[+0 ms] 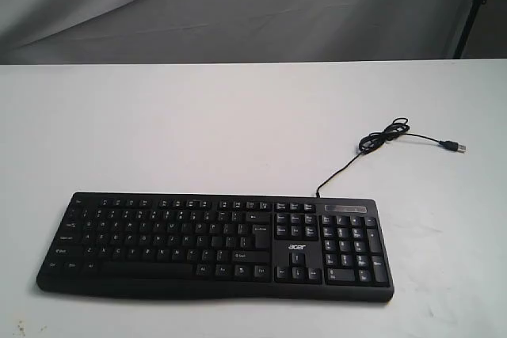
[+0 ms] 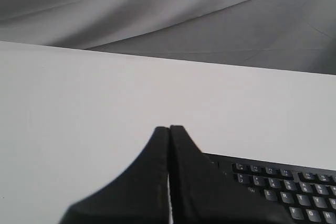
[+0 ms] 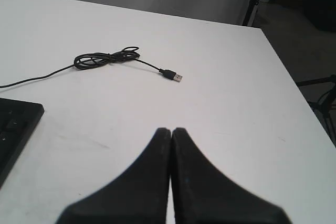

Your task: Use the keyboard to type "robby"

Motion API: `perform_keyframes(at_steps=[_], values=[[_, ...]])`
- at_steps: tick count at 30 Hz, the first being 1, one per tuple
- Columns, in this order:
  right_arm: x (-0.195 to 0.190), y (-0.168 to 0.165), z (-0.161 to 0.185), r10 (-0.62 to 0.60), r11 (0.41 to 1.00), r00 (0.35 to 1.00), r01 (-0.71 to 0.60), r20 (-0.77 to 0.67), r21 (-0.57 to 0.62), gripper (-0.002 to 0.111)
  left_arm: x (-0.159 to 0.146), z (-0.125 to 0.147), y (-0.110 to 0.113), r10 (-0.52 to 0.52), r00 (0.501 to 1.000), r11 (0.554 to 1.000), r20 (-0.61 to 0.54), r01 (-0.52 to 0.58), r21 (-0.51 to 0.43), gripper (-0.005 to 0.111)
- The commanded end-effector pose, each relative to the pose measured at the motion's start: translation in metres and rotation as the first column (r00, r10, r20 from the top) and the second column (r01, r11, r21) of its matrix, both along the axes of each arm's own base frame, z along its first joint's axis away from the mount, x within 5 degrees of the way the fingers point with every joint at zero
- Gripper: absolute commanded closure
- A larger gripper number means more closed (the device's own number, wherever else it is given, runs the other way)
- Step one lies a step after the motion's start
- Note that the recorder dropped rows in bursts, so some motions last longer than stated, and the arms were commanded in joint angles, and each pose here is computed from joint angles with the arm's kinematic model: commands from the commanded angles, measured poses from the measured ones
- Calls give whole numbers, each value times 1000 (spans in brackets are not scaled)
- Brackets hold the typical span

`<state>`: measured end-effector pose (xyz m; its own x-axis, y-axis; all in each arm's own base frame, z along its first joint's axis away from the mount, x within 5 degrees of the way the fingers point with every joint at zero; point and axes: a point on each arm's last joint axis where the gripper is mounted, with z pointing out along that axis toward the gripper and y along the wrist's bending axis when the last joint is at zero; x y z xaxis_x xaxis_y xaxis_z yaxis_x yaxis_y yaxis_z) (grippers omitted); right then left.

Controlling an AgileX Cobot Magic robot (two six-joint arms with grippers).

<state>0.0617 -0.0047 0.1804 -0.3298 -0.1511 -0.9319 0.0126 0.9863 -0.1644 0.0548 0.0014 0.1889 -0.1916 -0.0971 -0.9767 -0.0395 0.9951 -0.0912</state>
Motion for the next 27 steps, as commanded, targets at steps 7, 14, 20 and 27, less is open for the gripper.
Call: perform_keyframes(at_steps=[7, 14, 20, 27], values=[[0, -1, 0, -5, 1000, 1000, 5, 9, -14, 108, 0, -1, 0, -4, 1000, 1000, 2, 4, -13, 107], [0, -1, 0, -5, 1000, 1000, 5, 9, -14, 108, 0, -1, 0, -4, 1000, 1000, 2, 4, -13, 107], [0, 0, 0, -5, 1000, 1000, 6, 12, -7, 108, 0, -1, 0, -4, 1000, 1000, 2, 4, -13, 107], [0, 1, 10, -8, 999, 1000, 7, 21, 40, 108, 0, -1, 0, -4, 1000, 1000, 2, 4, -13, 107]])
